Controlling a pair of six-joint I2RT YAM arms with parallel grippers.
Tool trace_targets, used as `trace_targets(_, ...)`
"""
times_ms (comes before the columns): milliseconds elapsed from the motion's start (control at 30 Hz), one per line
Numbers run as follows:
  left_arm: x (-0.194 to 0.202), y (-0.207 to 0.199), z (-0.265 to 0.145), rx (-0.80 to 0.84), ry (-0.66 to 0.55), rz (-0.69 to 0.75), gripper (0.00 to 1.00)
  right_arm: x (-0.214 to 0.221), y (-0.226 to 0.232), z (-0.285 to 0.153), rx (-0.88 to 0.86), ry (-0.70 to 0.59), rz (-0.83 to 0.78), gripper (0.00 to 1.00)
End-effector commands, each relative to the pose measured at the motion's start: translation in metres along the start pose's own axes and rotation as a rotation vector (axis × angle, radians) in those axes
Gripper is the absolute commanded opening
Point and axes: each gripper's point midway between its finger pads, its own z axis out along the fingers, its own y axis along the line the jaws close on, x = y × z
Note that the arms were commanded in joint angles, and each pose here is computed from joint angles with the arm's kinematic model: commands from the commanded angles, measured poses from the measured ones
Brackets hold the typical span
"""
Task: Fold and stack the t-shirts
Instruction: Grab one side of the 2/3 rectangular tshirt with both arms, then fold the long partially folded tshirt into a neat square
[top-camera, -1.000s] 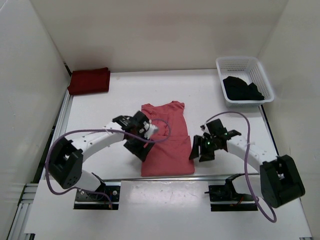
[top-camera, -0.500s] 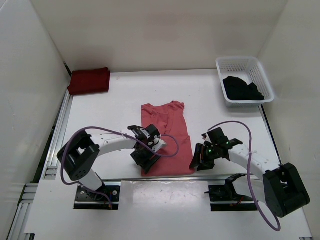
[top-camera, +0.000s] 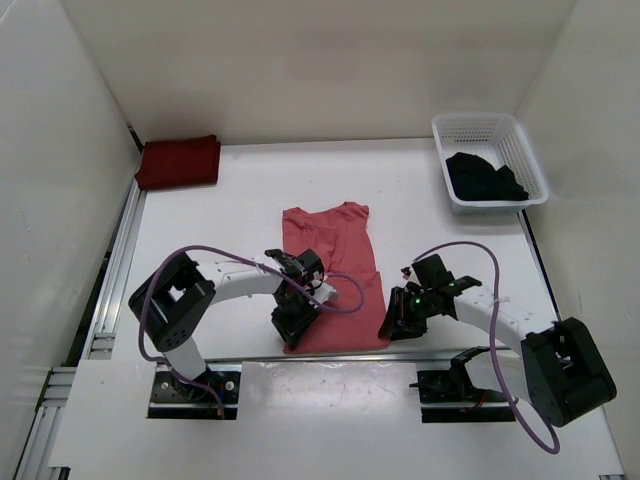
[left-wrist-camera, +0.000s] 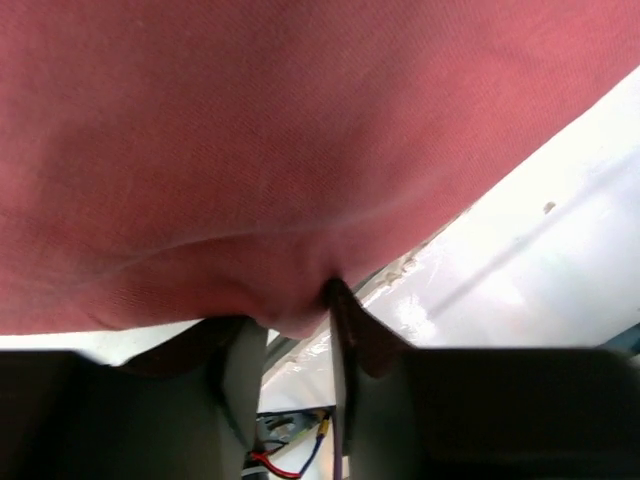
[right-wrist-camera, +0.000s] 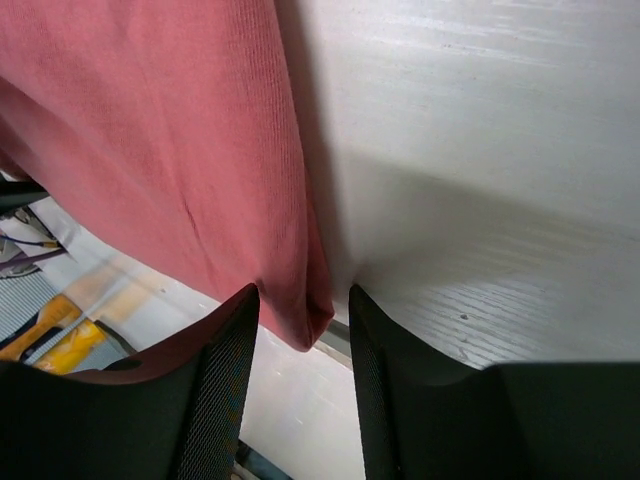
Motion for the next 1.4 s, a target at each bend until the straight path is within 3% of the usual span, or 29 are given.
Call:
trace_targets(0,-0.007,-0.009,-0.005,0.045,-0.018,0.014,0.34,-0.005,0.008,-0.002,-0.021,-0.003,-0.025,0.47)
trace_targets(33,-0.006,-0.01,-0.007,0.045,-0.018,0.014,0.23,-0.002,0.012,-0.003,-0.04,0.01,-0.026,0.49)
trace_targets(67,-0.007,-0.008,-0.009,0.045,-0.03,0.009,0.21,0.002,0.011,-0.003,-0.034,0.024,-0.039,0.53)
trace_targets(267,-0.005,-0.008,-0.01,0.054,-0.021,-0.005,0.24,0.009,0.004,-0.002,-0.018,0.048,-0.035,0.55)
trace_targets(333,-0.007,-0.007,-0.009,0.054,-0.017,-0.007,0.2,0.005,0.005,-0.002,-0.012,0.041,-0.037,0.51)
trace_targets(433,-0.009,-0.007,-0.008,0.054,-0.014,-0.008,0.11,0.003,0.006,-0.001,-0.005,0.051,-0.03,0.33)
trace_targets(467,-0.009,-0.007,-0.008,0.054,-0.014,-0.008,0.11,0.001,0.008,-0.001,-0.005,0.051,-0.03,0.27)
trace_targets(500,-0.009,-0.007,-0.008,0.054,-0.014,-0.008,0.1,-0.003,0.011,-0.002,-0.011,0.042,-0.045,0.15)
trace_targets(600,-0.008,-0.008,-0.011,0.054,-0.017,-0.007,0.1,-0.006,0.016,-0.003,-0.026,0.042,-0.049,0.0)
trace_targets(967,-0.022,0.022,-0.083,-0.071,-0.08,-0.129,0.1,-0.042,0.076,-0.055,-0.088,-0.038,-0.153,0.0)
trace_targets(1167,-0.052,0.051,-0.14,-0.072,-0.162,-0.264,0.1,-0.089,0.114,-0.084,-0.1,-0.106,-0.238,0.0)
trace_targets(1367,-0.091,0.105,-0.183,-0.126,-0.229,-0.382,0.1,-0.16,0.142,-0.097,-0.098,-0.157,-0.245,0.0)
